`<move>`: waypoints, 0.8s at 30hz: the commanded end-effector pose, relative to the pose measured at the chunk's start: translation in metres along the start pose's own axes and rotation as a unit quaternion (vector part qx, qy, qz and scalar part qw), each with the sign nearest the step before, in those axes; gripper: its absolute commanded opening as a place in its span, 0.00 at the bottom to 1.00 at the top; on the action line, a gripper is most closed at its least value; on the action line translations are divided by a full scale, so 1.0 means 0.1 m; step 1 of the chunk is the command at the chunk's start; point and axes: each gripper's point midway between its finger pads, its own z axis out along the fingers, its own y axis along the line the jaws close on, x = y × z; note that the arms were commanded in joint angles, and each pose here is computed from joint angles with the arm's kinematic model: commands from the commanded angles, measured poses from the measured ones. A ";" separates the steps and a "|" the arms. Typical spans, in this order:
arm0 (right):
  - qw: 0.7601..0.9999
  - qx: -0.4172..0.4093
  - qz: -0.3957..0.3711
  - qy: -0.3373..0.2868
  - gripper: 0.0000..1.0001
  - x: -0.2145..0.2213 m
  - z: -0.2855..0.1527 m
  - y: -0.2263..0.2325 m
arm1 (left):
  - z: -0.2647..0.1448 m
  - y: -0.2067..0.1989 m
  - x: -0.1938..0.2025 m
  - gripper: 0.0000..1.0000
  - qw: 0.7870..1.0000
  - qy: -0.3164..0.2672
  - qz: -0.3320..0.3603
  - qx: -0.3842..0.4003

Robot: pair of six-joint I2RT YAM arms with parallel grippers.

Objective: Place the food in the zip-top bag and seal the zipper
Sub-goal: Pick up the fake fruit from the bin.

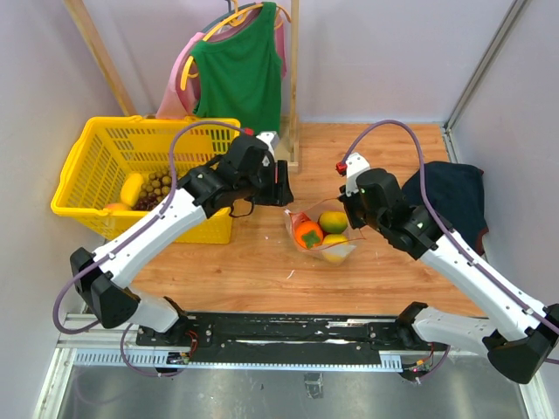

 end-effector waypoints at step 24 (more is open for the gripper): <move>0.999 -0.025 0.009 -0.041 0.01 -0.10 -0.01 0.10 | -0.86 2.24 -1.08 0.99 0.935 -0.195 -0.168 -0.244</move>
